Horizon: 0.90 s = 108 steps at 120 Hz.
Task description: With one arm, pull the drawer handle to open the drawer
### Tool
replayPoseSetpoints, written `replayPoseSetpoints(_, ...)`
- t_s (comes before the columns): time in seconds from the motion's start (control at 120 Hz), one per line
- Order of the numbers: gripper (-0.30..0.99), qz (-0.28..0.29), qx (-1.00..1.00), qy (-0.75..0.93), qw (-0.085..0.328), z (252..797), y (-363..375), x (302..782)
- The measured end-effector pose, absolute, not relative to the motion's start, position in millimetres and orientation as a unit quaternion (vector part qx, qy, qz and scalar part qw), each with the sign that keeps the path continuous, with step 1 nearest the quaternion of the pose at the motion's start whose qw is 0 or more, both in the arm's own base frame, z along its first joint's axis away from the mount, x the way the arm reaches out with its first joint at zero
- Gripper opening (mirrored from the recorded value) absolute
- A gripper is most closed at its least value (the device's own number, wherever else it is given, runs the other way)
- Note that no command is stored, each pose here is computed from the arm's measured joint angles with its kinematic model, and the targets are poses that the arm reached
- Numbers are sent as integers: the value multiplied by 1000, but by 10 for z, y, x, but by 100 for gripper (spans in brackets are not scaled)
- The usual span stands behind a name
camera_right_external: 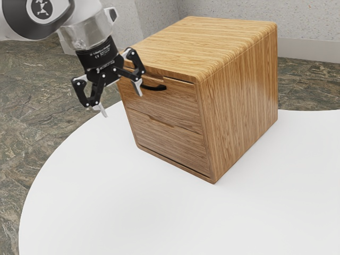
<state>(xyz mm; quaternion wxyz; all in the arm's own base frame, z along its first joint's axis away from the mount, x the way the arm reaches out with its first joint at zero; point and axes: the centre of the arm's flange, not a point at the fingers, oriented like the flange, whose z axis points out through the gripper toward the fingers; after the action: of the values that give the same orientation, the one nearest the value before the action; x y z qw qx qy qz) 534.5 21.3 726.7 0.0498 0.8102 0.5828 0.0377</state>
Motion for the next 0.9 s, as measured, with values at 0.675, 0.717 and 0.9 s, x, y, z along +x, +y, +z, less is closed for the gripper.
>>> replayPoseSetpoints(0.675,66,101,763,631,94,8006,482,5032)
replayPoseSetpoints(0.717,66,113,752,643,97,8092,609,4994)
replayPoseSetpoints(0.9,66,131,693,702,100,7803,1353,5327)
